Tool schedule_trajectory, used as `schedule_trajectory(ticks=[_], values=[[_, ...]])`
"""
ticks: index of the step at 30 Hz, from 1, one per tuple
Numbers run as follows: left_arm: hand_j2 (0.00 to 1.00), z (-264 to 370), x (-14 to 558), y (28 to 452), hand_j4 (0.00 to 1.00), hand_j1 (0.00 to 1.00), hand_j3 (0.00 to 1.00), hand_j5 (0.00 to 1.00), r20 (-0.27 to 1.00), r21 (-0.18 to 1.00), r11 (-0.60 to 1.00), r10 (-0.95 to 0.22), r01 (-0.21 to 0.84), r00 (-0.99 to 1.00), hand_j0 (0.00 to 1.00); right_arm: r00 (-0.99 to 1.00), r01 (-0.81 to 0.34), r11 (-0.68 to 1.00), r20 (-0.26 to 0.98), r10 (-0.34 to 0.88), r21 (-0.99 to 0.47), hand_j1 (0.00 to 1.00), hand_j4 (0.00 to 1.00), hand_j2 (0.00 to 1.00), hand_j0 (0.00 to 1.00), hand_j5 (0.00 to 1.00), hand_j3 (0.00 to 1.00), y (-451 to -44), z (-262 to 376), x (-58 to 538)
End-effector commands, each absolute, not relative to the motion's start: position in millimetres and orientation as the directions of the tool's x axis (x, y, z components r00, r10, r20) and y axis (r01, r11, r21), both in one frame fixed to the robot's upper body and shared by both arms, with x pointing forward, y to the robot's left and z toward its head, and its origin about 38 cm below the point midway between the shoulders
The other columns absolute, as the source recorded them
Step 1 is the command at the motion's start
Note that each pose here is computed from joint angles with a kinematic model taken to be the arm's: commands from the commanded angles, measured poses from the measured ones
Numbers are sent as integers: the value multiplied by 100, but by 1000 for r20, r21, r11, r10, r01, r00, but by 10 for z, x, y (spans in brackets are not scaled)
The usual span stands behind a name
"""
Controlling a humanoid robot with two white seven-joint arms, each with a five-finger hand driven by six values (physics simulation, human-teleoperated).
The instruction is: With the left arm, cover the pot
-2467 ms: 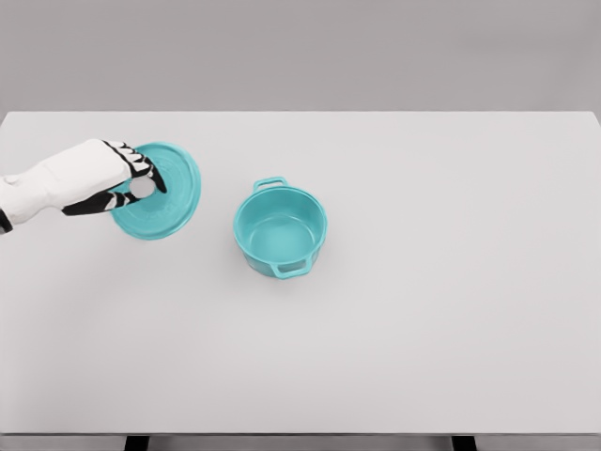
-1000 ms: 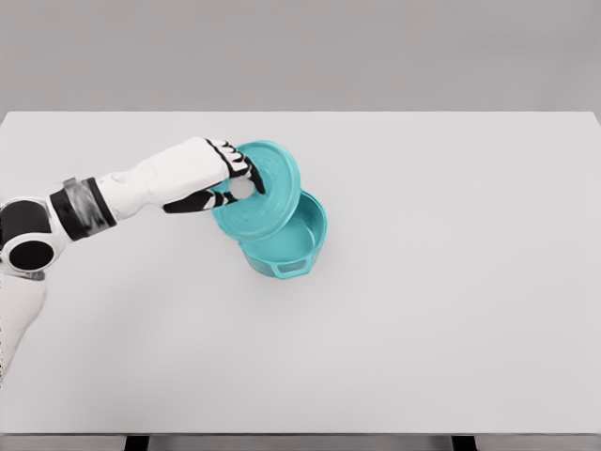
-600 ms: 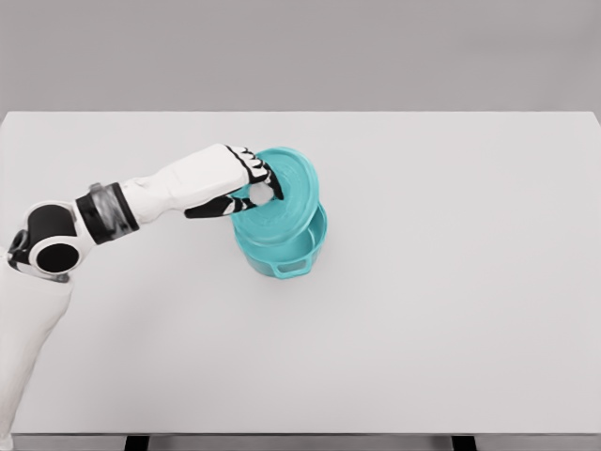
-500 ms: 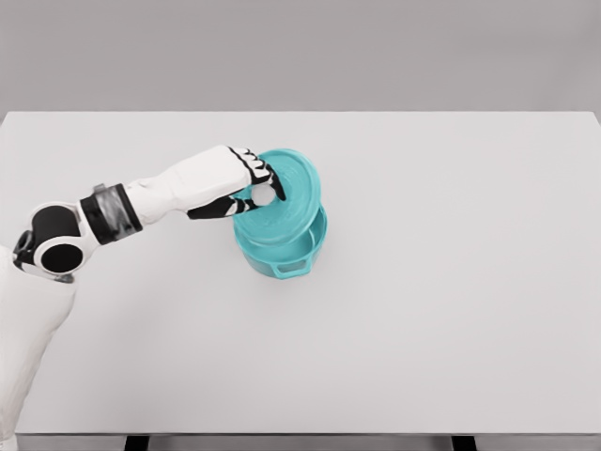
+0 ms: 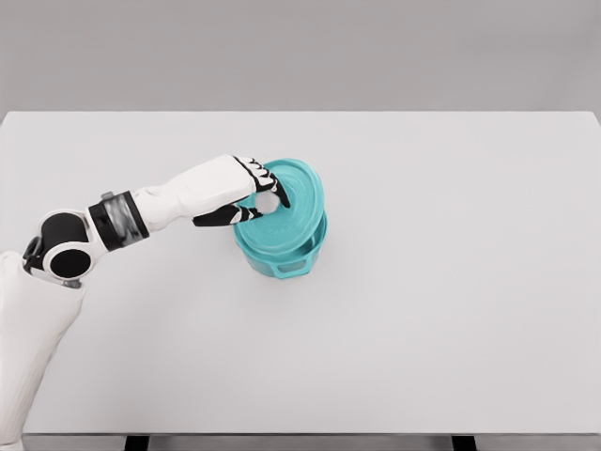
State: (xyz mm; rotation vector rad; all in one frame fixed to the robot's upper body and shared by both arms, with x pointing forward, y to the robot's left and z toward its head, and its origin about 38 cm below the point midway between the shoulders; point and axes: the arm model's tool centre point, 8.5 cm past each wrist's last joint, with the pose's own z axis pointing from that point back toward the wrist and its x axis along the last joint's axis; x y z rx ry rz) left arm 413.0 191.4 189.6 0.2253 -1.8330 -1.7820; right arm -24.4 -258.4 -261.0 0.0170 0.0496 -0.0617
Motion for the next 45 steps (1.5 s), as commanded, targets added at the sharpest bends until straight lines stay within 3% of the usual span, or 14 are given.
schedule_trajectory(ticks=[1,23,45], values=[[57,1885,4137,1921,57,57,57,57,287,957,107,-494,270,-821,57,997,62,998,-51,-61,16,100,100,100,100,100,100,-2581,-2609,-249],[60,1744,4176,1896,60,60,60,60,335,941,132,-498,313,-799,60,997,62,998,-50,-61,16,100,100,100,100,100,100,-2582,-2610,-239],[72,1704,4187,1904,72,72,72,72,345,937,132,-502,324,-793,72,997,62,998,-50,-61,16,100,100,100,100,100,100,-2583,-2610,-243]])
